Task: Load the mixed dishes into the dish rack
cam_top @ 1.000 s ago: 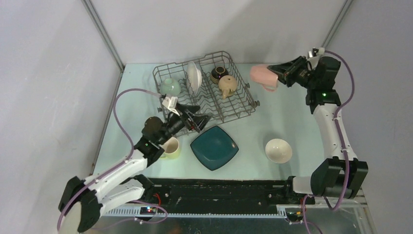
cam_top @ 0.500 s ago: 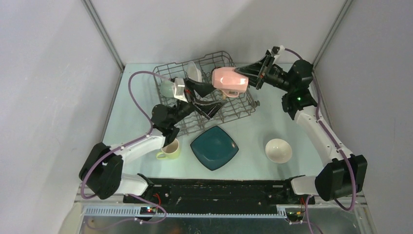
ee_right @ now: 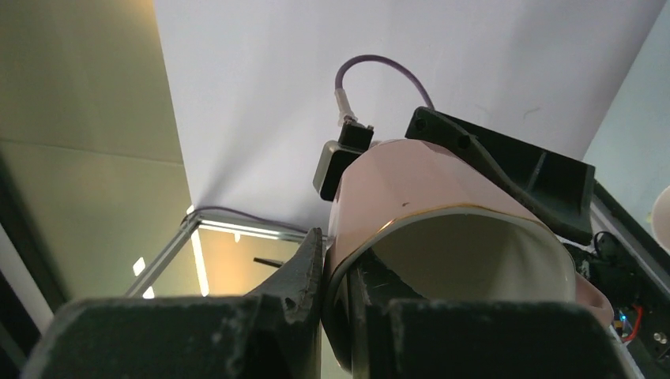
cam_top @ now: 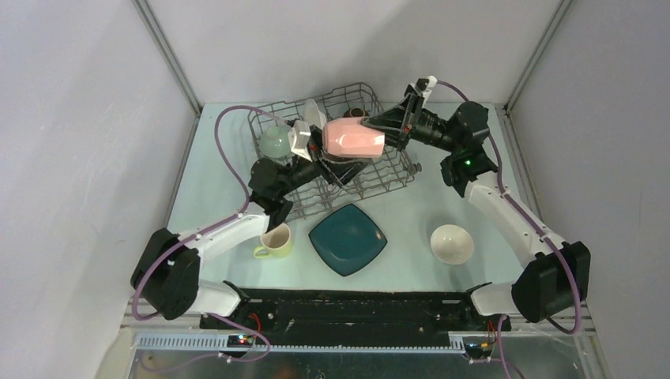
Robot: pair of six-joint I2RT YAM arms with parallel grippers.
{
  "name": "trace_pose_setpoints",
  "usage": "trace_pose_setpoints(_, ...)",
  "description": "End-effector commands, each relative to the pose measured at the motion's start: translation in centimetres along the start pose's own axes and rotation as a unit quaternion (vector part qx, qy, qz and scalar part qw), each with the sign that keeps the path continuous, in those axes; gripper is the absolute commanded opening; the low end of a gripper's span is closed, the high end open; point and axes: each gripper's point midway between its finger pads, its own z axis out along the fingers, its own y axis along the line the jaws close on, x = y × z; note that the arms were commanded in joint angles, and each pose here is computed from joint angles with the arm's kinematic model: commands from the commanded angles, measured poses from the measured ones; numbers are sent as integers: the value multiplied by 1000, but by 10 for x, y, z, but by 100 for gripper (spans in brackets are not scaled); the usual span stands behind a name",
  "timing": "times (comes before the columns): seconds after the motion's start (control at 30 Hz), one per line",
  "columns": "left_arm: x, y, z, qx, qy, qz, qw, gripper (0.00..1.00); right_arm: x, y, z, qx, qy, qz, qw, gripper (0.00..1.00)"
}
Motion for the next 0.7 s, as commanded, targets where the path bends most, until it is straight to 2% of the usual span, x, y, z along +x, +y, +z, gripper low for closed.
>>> trace_pose_setpoints(0.0,-13,-10,11,30,-9,19,999,60,11,34,5,-62,12,-37,997,0)
trace_pose_setpoints(0.03,-13,-9,11,30,-9,18,999,47,13,33,6,-62,14,-36,997,0)
trace_pose_setpoints(0.07,-14,-9,12,30,-12,18,999,39,13,32,6,-61,14,-36,997,0)
trace_pose_setpoints(0.1,-13,-8,12,30,-11,18,999,17,13,32,7,-61,15,-40,997,0)
trace_pose_setpoints(0.17,-12,-6,14,26,-4,21,999,2,12,31,6,-59,12,-49,997,0)
trace_pose_setpoints(0.23,-10,-3,14,21,4,22,1000,0,7,32,1,-55,3,-62,997,0)
trace_pose_setpoints(0.3,-8,0,13,12,10,26,1000,0,-2,30,-6,-52,-13,-76,996,13)
trace_pose_setpoints(0.33,-6,2,13,8,16,29,999,0,-11,26,-12,-47,-27,-78,995,25)
trace_pose_setpoints(0.37,-6,4,13,4,18,33,999,0,-16,20,-17,-42,-37,-82,995,32)
trace_pose_setpoints(0.4,-3,6,13,0,25,30,999,0,-25,18,-25,-38,-53,-94,993,48)
trace_pose_setpoints(0.47,1,10,14,-6,41,35,998,0,-40,6,-39,-20,-83,-113,990,63)
trace_pose_setpoints(0.5,2,15,13,-15,47,44,998,0,-46,-2,-44,-9,-93,-117,989,68)
trace_pose_setpoints(0.53,6,19,13,-24,60,41,997,0,-56,-13,-54,18,-114,-123,986,78)
trace_pose_setpoints(0.57,8,23,14,-32,69,47,996,0,-62,-25,-60,41,-129,-113,984,81)
trace_pose_setpoints(0.67,18,38,13,-59,92,60,992,0,-82,-39,-88,91,-176,-156,968,90)
